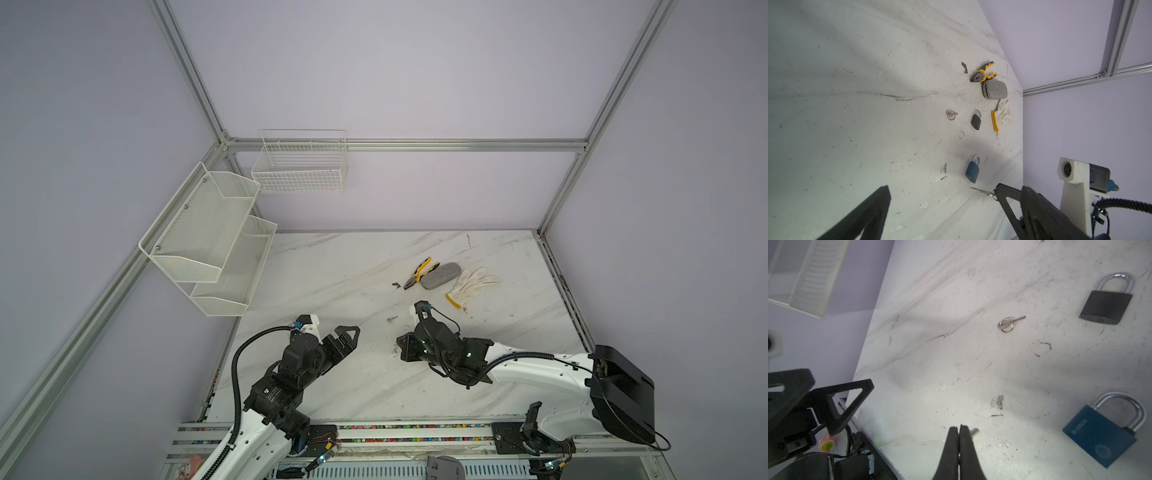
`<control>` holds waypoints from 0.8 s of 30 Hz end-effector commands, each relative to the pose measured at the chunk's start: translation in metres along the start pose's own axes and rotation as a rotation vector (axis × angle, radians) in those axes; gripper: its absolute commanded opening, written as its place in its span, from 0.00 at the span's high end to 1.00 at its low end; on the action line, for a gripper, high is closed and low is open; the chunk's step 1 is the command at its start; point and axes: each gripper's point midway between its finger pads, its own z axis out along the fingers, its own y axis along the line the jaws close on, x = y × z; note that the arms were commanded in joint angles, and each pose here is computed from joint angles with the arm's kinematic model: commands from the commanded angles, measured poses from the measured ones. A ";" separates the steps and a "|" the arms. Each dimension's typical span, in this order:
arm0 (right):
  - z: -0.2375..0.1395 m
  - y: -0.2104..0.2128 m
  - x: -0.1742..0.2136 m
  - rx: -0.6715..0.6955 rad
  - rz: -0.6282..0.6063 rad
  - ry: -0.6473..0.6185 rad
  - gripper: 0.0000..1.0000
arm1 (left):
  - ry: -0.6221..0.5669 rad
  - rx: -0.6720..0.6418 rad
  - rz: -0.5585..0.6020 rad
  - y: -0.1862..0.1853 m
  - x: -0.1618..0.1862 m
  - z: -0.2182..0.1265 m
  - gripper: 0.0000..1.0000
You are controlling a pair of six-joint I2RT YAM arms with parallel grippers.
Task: Unlock with the key
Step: 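Lift the key and carry it toward the left gripper while the left arm approaches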
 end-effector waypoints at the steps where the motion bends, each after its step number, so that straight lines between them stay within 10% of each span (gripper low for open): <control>1: -0.010 0.015 -0.014 -0.088 0.057 -0.038 1.00 | -0.028 0.183 -0.013 -0.058 -0.013 -0.005 0.04; 15: -0.026 0.030 -0.055 -0.204 0.137 -0.152 1.00 | 0.011 0.348 -0.027 -0.126 0.011 0.031 0.08; 24: -0.024 0.054 -0.076 -0.293 0.095 -0.211 1.00 | 0.010 0.393 -0.256 -0.142 0.004 0.041 0.08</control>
